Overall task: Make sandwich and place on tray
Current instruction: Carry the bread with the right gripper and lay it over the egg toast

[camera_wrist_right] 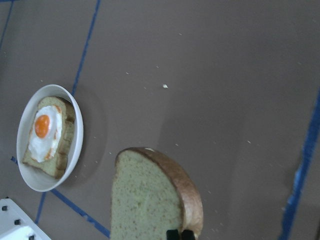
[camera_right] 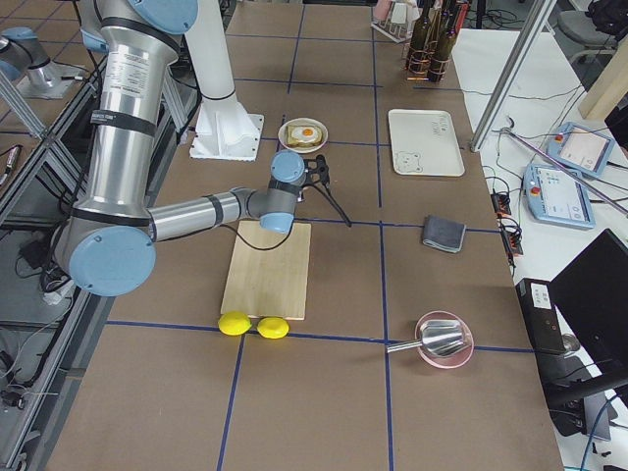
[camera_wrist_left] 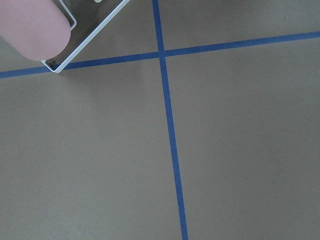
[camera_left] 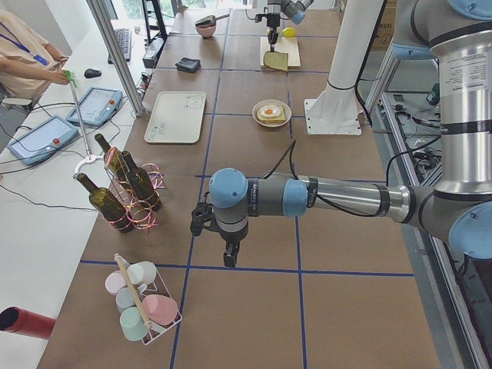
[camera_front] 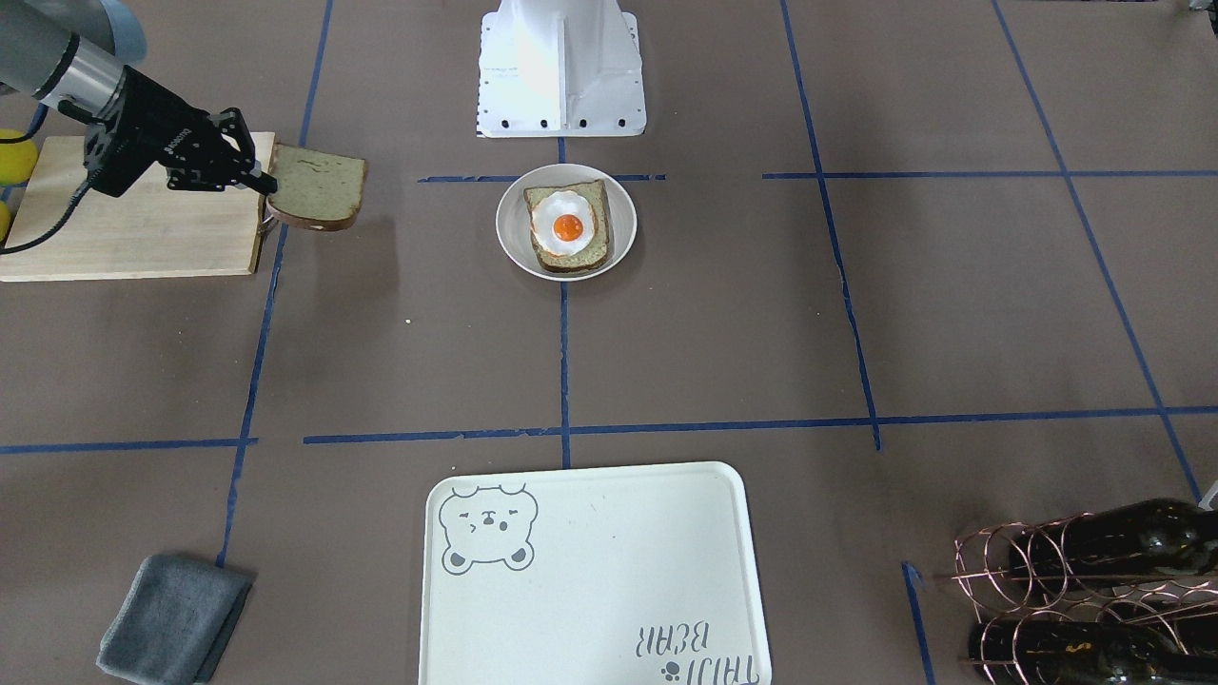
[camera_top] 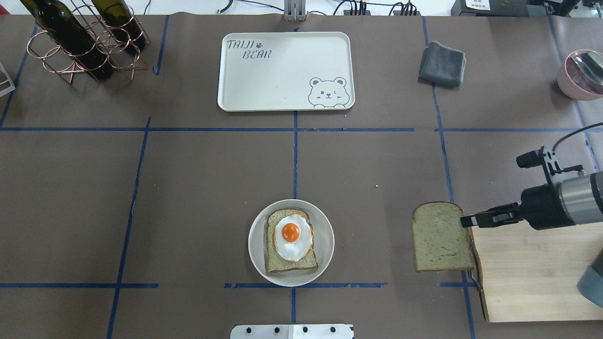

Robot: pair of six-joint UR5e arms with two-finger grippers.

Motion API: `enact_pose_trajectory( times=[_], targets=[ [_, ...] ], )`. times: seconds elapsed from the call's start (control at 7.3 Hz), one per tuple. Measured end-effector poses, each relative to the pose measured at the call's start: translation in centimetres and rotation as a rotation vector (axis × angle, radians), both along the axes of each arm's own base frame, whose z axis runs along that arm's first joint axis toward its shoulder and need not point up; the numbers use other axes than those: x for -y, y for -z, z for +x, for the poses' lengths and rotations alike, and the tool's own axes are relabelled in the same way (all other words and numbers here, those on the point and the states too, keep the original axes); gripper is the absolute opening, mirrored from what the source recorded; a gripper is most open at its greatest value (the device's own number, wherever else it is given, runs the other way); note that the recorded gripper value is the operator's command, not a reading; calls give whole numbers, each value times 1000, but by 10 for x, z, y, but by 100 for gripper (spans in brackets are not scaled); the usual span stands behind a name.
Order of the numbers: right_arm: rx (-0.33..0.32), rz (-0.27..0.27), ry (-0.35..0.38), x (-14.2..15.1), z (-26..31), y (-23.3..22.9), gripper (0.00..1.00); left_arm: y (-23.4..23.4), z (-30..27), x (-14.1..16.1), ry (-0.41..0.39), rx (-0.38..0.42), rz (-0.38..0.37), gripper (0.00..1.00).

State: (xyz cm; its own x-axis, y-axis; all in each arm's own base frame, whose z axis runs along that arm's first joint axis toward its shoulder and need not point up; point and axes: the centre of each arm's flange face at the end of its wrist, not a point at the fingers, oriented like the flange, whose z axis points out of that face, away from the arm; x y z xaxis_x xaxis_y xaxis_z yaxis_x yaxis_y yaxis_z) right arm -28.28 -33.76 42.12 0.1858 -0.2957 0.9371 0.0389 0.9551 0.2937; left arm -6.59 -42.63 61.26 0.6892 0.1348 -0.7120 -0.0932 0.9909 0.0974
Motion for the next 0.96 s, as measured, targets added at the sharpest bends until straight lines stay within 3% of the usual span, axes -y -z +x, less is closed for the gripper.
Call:
enact_pose_trajectory(
  times=[0.27,0.55,0.96],
  targets=[
    [55,45,30,36,-64,87,0,-1,1,1,-3,0,-1,100],
    [90,36,55,50,-131,139,0,-2,2,1,-3,-3,-3,100],
    [96,-12,19,23,-209,163,0,-1,3,2,-5,-18,-4,100]
  ],
)
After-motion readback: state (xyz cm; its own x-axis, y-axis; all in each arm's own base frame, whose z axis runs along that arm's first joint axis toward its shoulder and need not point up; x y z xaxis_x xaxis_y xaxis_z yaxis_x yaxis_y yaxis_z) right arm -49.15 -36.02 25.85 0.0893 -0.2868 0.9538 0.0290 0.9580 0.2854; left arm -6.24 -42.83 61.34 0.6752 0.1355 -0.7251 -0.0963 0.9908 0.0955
